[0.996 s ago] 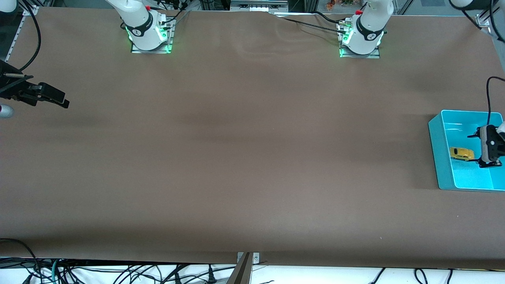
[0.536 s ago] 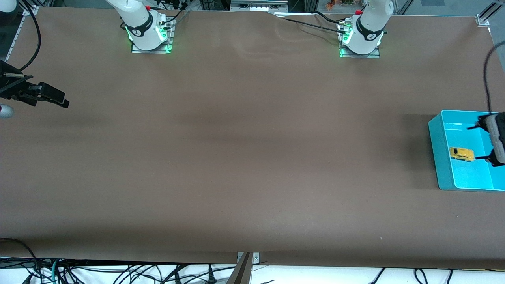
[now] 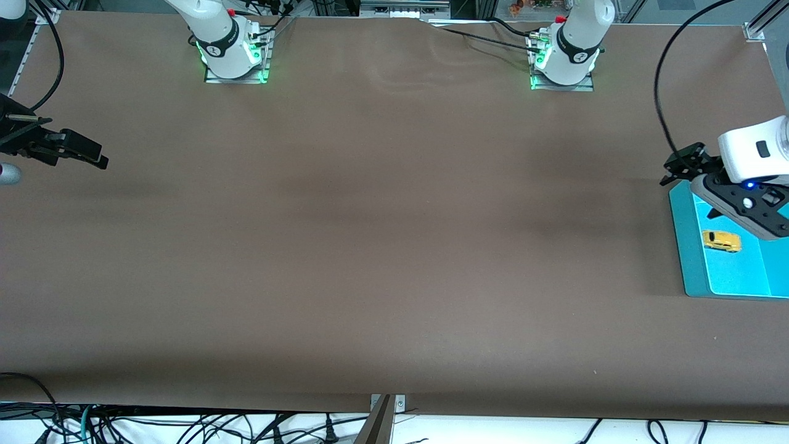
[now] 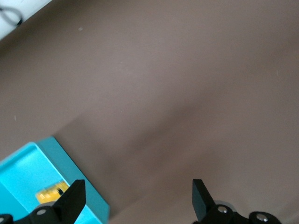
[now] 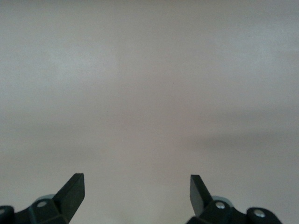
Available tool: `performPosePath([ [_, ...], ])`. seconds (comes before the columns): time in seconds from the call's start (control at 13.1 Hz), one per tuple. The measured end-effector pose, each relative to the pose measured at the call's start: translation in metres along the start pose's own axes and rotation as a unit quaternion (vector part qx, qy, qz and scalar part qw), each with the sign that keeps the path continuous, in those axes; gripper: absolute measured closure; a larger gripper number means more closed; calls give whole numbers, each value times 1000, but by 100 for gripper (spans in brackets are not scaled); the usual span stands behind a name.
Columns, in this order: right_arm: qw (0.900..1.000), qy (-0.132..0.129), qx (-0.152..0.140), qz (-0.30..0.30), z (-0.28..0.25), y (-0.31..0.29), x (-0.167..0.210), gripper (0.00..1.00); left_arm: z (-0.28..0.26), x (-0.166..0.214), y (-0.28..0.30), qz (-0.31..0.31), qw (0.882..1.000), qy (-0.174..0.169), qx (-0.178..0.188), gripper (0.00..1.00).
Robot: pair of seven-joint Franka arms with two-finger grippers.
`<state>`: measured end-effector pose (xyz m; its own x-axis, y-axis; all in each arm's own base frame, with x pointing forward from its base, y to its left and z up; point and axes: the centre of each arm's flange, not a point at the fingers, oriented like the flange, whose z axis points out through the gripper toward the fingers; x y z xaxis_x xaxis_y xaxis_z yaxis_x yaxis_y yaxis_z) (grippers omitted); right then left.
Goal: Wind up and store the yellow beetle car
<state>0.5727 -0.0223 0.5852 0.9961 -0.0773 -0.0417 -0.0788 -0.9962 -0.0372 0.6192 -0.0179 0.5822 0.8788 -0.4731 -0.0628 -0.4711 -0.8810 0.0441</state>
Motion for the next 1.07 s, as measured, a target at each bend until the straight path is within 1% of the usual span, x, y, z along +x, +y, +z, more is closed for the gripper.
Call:
performPosePath([
  [0.08,1000,0,0,0,0,0,0,0,-4,-1,9,-58,998,-3,0,0],
  [0.23,1000,0,0,0,0,0,0,0,-12,-3,26,-151,989,-5,-7,0],
  [0.38,1000,0,0,0,0,0,0,0,-13,-12,21,-197,979,-2,-41,0],
  [0.46,1000,0,0,0,0,0,0,0,-8,-18,10,-209,976,-3,-53,0],
  [0.54,1000,0,0,0,0,0,0,0,-4,-24,0,-212,976,-6,-57,0],
  [0.84,1000,0,0,0,0,0,0,0,-4,-38,1,-206,977,-12,-53,0],
  [1.07,1000,0,0,0,0,0,0,0,-2,-39,1,-203,978,-14,-54,0],
])
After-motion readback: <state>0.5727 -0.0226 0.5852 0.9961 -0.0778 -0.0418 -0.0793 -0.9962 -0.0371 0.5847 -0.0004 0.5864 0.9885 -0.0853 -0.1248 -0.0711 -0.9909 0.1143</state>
